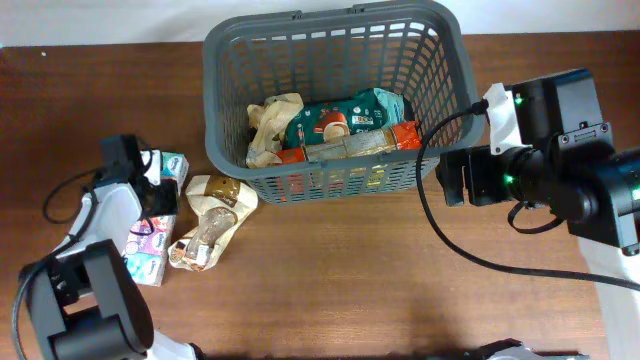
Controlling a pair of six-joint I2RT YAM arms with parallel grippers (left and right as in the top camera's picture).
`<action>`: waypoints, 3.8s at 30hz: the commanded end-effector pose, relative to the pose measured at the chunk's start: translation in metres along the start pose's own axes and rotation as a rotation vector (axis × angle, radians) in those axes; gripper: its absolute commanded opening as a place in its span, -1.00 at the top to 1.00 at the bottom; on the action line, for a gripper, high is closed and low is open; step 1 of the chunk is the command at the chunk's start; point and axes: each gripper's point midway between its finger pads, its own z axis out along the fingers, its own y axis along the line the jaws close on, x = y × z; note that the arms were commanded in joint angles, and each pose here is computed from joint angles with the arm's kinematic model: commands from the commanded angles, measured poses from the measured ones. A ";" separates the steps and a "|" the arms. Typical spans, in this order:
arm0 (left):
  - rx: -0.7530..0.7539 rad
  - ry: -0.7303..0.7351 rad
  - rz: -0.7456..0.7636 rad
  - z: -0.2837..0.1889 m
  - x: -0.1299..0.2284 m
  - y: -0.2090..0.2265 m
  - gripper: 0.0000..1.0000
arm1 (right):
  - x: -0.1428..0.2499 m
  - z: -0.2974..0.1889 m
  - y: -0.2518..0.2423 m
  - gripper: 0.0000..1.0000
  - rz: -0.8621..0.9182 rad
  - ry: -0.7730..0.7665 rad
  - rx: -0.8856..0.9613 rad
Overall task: Pack container
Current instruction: 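Grasp and lift the Kleenex pack with the left gripper, then carry the Kleenex pack into the basket, release, and withdraw left, then move the left gripper to the remaining paper bag and grasp it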
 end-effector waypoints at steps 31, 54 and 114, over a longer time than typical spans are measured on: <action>0.193 -0.940 0.710 -0.395 -0.198 -0.217 -0.09 | -0.001 0.001 -0.001 -0.98 0.001 -0.001 0.009; -0.037 -0.777 1.146 -0.257 -0.194 -0.364 -0.10 | -0.001 0.001 -0.001 -0.99 0.001 -0.001 0.009; 0.219 -0.154 -0.125 -0.201 0.024 -0.041 -0.99 | -0.001 0.001 -0.001 -0.98 0.001 -0.001 0.009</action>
